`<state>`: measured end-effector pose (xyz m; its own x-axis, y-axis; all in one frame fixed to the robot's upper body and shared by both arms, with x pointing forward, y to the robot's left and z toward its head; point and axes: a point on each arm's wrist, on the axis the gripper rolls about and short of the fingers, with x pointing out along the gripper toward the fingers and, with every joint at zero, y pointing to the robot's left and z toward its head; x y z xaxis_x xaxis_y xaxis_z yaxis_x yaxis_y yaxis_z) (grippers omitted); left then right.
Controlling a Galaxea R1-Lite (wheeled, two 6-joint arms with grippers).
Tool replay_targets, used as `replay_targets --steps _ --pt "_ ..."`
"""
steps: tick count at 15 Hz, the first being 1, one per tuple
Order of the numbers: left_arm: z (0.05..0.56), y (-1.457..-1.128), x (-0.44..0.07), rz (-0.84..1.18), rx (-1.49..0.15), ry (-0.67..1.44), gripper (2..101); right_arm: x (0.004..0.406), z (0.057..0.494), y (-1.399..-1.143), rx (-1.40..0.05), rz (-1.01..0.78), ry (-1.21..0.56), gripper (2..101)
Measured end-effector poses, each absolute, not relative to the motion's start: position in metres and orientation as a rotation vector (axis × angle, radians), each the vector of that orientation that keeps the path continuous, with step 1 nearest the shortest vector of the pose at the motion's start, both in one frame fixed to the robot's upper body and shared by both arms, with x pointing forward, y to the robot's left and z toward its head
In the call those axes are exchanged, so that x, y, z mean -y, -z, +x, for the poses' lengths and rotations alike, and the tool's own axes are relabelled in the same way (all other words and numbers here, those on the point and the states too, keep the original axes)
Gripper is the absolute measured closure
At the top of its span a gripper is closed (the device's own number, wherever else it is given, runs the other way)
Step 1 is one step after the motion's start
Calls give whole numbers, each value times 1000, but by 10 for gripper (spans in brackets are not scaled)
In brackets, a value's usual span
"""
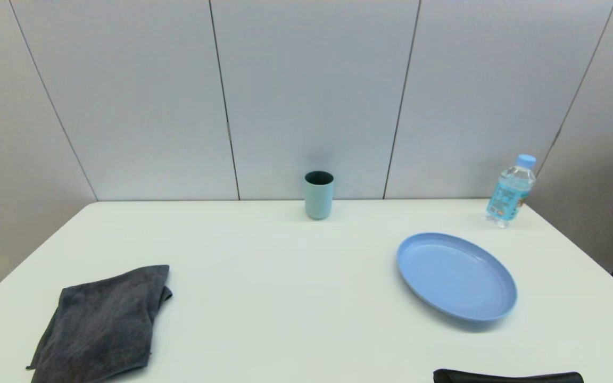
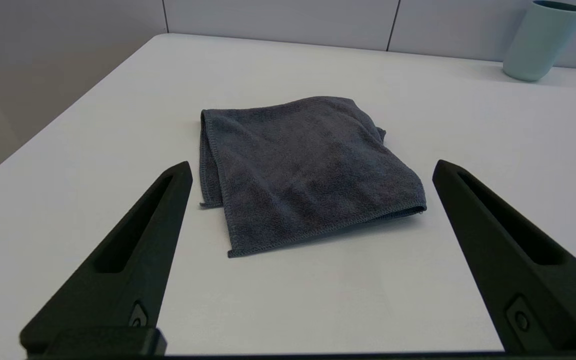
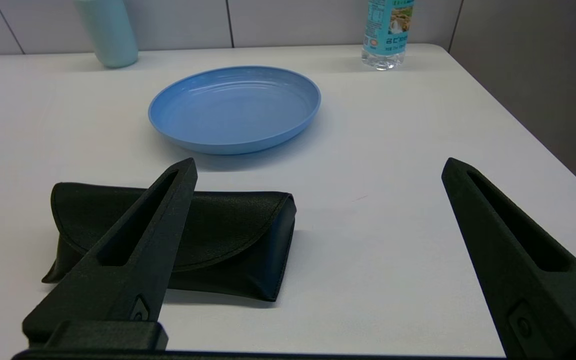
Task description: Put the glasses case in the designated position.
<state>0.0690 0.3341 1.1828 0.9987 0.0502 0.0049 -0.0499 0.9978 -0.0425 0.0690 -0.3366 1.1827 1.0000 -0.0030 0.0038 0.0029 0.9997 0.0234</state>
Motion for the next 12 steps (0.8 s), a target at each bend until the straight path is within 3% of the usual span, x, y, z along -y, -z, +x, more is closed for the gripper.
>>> replay_targets --steps 12 --pt "69 -1183 -334 -42 6 -50 54 337 69 -1183 3 21 2 52"
